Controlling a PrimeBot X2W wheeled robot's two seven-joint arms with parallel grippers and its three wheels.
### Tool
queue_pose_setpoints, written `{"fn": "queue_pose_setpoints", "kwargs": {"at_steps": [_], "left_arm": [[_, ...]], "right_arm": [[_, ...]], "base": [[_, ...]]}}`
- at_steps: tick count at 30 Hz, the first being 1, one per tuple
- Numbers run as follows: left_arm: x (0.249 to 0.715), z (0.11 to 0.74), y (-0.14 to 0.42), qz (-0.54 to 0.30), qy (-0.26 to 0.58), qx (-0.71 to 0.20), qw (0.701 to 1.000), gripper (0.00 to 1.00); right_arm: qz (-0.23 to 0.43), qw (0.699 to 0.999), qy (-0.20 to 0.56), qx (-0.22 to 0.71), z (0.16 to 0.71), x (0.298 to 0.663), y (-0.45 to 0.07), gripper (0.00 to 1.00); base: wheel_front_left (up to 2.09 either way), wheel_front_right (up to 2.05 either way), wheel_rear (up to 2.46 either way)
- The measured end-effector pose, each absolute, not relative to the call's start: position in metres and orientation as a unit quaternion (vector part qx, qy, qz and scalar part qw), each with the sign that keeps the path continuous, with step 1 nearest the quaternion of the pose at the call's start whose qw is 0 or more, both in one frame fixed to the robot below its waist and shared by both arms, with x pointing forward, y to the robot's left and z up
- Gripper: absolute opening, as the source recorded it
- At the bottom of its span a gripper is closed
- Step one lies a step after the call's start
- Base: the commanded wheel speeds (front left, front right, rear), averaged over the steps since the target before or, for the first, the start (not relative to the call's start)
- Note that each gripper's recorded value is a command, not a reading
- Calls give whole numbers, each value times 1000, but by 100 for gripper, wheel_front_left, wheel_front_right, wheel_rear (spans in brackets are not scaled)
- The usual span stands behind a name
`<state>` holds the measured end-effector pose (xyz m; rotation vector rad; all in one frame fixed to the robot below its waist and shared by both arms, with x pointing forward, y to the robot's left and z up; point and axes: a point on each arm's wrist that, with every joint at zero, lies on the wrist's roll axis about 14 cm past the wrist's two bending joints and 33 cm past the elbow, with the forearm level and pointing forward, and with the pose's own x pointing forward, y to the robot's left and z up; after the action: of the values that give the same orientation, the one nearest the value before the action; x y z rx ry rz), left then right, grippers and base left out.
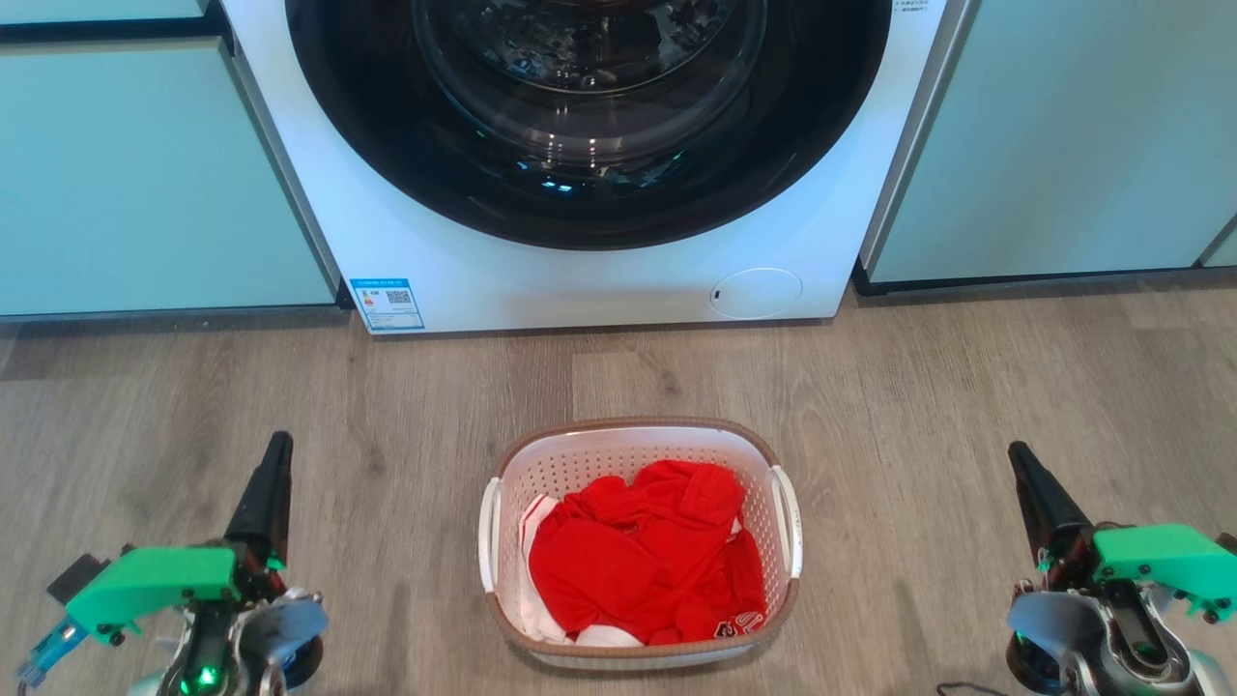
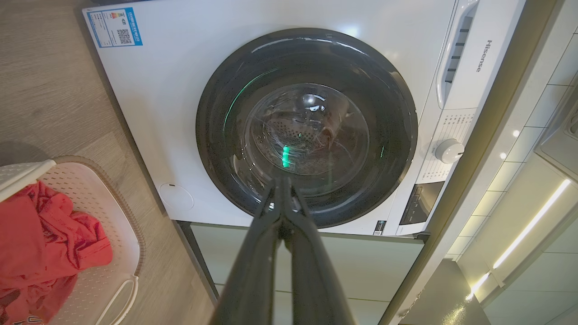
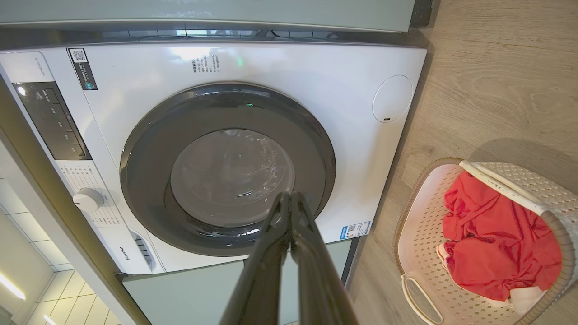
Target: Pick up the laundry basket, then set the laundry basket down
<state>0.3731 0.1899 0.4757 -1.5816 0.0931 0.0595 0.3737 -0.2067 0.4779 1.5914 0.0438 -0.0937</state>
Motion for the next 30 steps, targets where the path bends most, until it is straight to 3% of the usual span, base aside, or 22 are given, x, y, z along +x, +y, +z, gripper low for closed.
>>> {"fn": "queue_pose_setpoints", "kwargs": {"at_steps": [30], "left_arm": [[373, 476, 190, 27, 42, -711, 702, 0]], "right_arm": [[-42, 699, 20, 714, 478, 374, -207, 0]], "base": [[0, 0, 0]]}}
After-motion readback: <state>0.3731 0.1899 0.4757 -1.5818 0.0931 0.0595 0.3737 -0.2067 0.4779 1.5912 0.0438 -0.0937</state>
